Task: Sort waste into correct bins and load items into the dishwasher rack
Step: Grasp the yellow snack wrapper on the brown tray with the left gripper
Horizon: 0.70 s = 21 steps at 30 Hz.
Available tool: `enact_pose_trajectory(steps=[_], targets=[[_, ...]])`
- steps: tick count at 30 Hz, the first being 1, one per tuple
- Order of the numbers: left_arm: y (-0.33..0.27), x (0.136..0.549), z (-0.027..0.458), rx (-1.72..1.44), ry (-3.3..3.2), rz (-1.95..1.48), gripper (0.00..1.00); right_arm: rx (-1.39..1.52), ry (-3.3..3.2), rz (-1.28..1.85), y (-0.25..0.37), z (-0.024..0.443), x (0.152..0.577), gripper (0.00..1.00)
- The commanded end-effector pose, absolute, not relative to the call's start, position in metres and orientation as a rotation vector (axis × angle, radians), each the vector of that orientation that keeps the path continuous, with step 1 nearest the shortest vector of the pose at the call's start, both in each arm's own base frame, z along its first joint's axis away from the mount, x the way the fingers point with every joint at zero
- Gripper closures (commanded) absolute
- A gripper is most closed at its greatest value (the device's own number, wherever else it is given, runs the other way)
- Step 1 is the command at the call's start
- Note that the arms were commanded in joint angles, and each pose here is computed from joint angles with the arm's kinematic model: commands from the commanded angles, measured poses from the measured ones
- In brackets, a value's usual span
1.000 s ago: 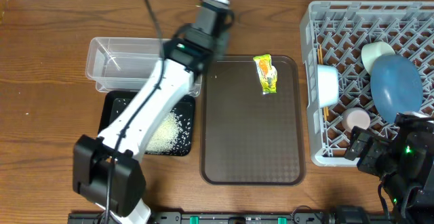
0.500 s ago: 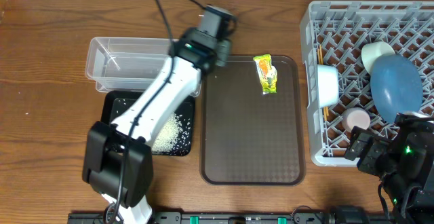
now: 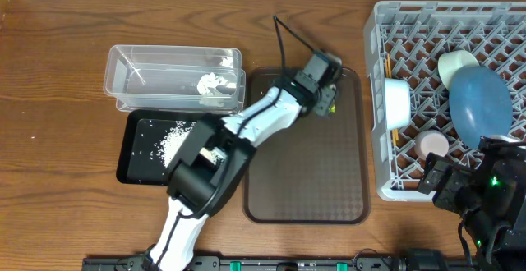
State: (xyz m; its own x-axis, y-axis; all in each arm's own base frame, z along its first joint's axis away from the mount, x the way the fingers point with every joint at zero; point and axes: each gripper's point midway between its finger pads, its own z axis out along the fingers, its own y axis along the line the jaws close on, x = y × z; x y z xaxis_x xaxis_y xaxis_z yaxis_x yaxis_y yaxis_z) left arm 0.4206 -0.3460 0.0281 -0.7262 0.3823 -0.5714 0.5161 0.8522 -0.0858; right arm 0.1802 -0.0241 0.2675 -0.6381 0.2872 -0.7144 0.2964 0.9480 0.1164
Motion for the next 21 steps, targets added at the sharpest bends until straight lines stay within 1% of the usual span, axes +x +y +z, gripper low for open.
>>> enact_pose_trajectory(steps=[1, 2, 4, 5, 7, 9, 11, 18, 19, 21], targets=[[-0.355, 0.419, 0.040, 0.494, 2.506, -0.428, 0.32, 0.428, 2.286, -0.029, -0.027, 0.269, 0.180, 0.01], [-0.354, 0.418, 0.039, 0.440, 2.527, -0.439, 0.35, 0.428, 2.286, -0.029, -0.027, 0.269, 0.180, 0.01], [-0.351, 0.417, 0.037, 0.346, 2.561, -0.459, 0.46, 0.428, 2.286, -0.029, -0.027, 0.269, 0.180, 0.01], [-0.351, 0.416, 0.036, 0.317, 2.573, -0.465, 0.54, 0.428, 2.286, -0.029, -0.027, 0.269, 0.180, 0.01], [-0.350, 0.414, 0.035, 0.261, 2.593, -0.475, 0.64, 0.428, 2.286, -0.029, -0.027, 0.269, 0.180, 0.01], [-0.347, 0.411, 0.032, 0.229, 2.618, -0.470, 0.65, 0.428, 2.286, -0.029, -0.027, 0.269, 0.180, 0.01], [-0.344, 0.407, 0.028, 0.206, 2.648, -0.458, 0.59, 0.428, 2.286, -0.029, -0.027, 0.269, 0.180, 0.01], [-0.342, 0.402, 0.006, 0.180, 2.691, -0.448, 0.59, 0.428, 2.286, -0.029, -0.027, 0.269, 0.180, 0.01], [-0.344, 0.400, 0.004, 0.185, 2.699, -0.459, 0.62, 0.428, 2.286, -0.029, -0.027, 0.269, 0.180, 0.01], [-0.347, 0.399, 0.005, 0.193, 2.702, -0.486, 0.75, 0.428, 2.286, -0.029, -0.027, 0.269, 0.180, 0.01]])
